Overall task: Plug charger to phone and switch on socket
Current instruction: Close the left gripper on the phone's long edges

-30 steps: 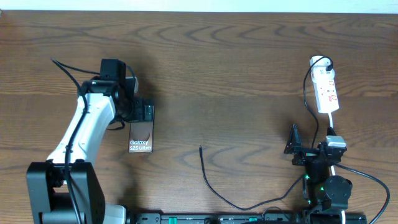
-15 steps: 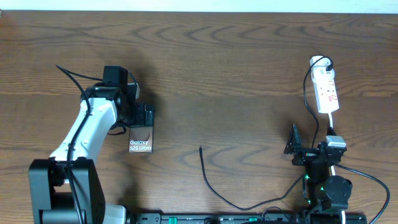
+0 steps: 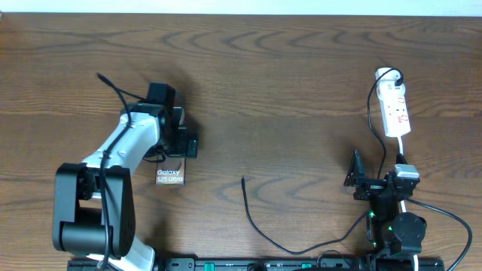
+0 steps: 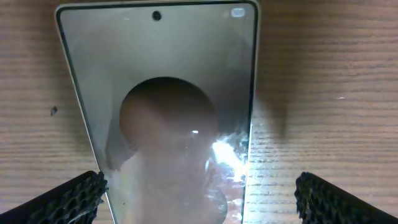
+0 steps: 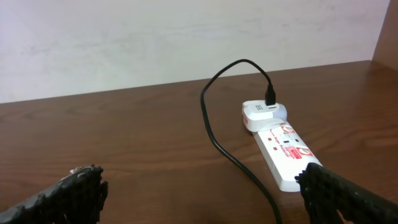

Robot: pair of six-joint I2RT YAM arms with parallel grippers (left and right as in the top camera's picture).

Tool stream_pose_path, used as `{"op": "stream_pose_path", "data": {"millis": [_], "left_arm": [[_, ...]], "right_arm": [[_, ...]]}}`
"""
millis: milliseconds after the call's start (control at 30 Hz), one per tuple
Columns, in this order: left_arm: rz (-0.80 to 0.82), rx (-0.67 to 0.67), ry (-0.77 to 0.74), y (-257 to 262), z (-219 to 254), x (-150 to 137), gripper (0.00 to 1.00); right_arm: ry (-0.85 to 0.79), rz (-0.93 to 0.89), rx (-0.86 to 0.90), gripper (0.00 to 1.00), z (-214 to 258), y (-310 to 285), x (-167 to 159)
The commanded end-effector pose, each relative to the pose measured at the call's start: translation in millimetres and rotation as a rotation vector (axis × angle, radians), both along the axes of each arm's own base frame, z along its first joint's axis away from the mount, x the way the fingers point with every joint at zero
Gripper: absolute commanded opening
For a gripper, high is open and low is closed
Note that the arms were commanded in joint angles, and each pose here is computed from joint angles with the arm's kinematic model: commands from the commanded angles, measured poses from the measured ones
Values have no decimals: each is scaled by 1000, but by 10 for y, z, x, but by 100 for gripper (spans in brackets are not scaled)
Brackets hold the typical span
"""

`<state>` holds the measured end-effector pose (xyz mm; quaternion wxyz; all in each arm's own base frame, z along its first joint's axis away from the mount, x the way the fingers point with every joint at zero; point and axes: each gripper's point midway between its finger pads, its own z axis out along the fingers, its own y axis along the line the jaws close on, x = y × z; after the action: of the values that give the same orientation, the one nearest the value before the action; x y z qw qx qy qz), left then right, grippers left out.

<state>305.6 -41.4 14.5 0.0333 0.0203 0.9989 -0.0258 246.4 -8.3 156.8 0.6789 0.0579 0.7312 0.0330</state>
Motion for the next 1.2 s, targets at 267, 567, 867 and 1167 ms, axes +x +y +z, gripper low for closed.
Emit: {"op": "stream_pose_path", "data": {"millis": [267, 567, 867, 1167], "left_arm": [[39, 86, -15, 143, -21, 17, 100], [41, 81, 5, 143, -141, -94, 100], [41, 81, 8, 145, -173, -119, 100], [42, 36, 13, 68, -174, -126, 100]], "right_arm": [[1, 4, 15, 99, -8, 16, -2], [1, 4, 15, 99, -8, 16, -2], [1, 4, 15, 99, -8, 16, -2], [1, 4, 15, 99, -8, 16, -2]]}}
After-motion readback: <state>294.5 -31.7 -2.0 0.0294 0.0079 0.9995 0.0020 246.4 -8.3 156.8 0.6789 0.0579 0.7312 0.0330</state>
